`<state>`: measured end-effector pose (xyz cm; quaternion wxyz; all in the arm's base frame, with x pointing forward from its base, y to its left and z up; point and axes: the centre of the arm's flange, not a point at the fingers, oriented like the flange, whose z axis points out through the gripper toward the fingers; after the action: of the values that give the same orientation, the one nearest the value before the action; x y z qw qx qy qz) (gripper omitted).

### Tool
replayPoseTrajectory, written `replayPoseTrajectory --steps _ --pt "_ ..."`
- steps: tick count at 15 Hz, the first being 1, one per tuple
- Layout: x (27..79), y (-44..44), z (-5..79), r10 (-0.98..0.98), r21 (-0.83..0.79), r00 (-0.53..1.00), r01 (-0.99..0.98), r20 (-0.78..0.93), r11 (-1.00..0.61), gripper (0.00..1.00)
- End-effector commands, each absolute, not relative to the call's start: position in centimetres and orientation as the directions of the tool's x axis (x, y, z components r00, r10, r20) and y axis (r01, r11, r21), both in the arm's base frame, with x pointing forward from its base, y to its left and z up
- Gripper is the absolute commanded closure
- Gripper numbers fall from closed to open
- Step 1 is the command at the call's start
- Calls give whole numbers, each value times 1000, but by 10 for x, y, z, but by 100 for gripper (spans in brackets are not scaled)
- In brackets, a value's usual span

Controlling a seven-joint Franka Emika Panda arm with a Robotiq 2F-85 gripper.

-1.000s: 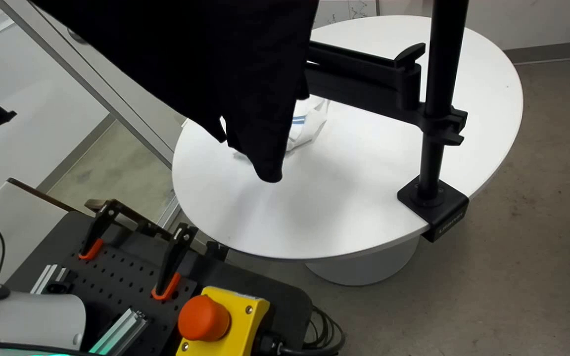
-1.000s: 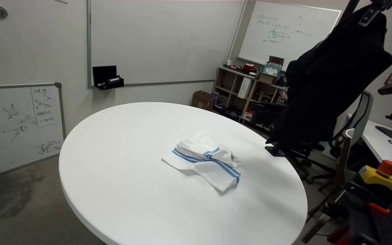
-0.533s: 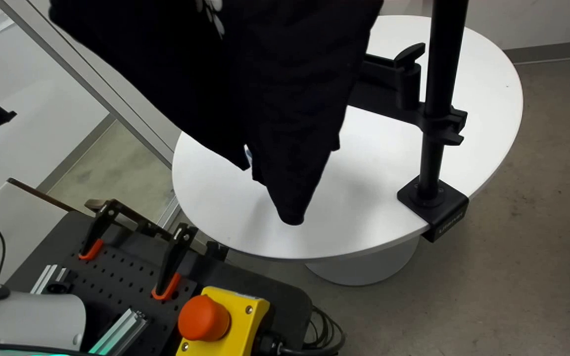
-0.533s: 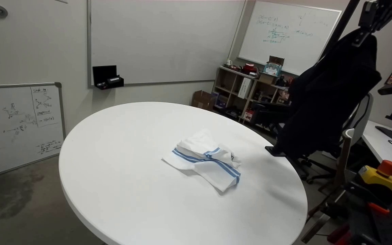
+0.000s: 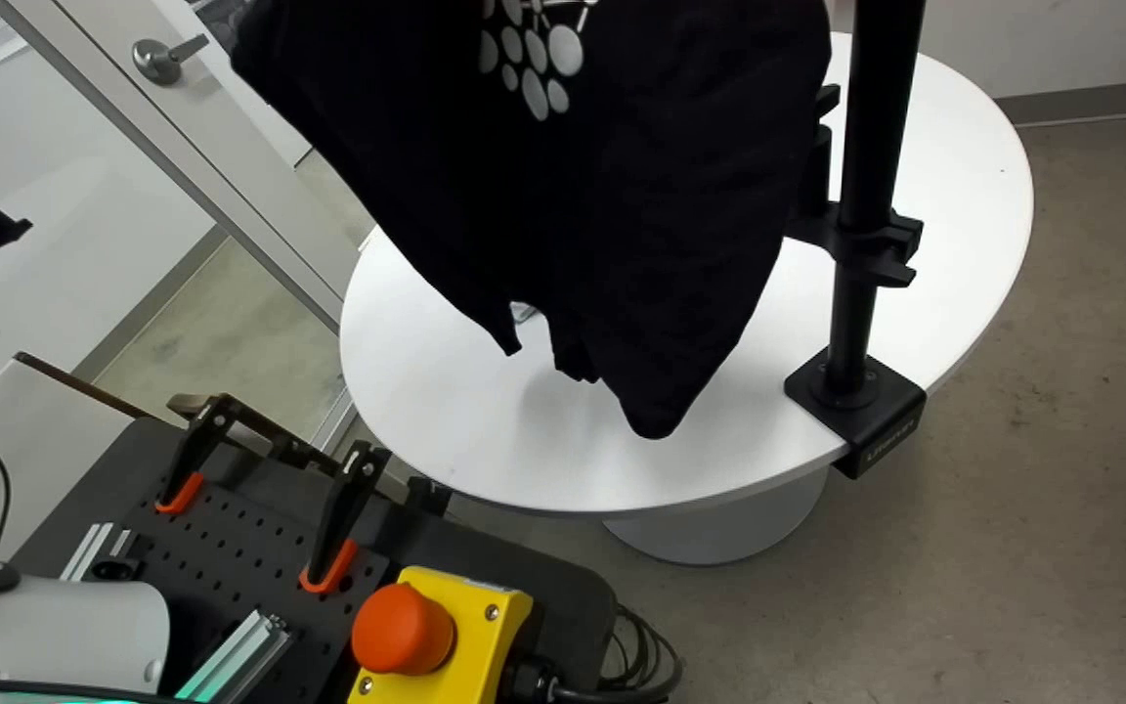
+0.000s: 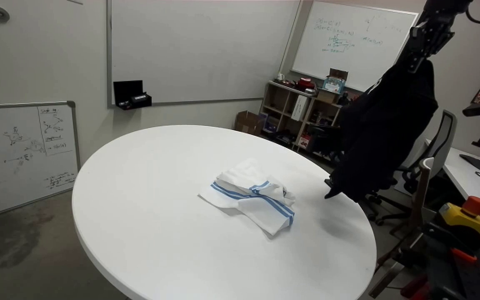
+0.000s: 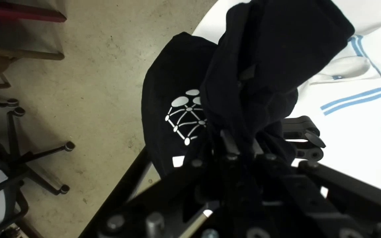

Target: Pick the black shirt on the table and put it on the stand

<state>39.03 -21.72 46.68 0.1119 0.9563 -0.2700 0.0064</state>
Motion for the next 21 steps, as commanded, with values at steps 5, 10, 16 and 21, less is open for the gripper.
replayPoseTrajectory --steps 5,10,16,21 --pt "466 -243 468 -539 293 840 -534 70 -793 98" --pt "515 -237 457 -513 326 856 -504 68 -799 98" --pt "574 -237 437 -509 354 859 -492 50 -795 98" --pt "616 -245 411 -536 396 844 -493 2 -775 98"
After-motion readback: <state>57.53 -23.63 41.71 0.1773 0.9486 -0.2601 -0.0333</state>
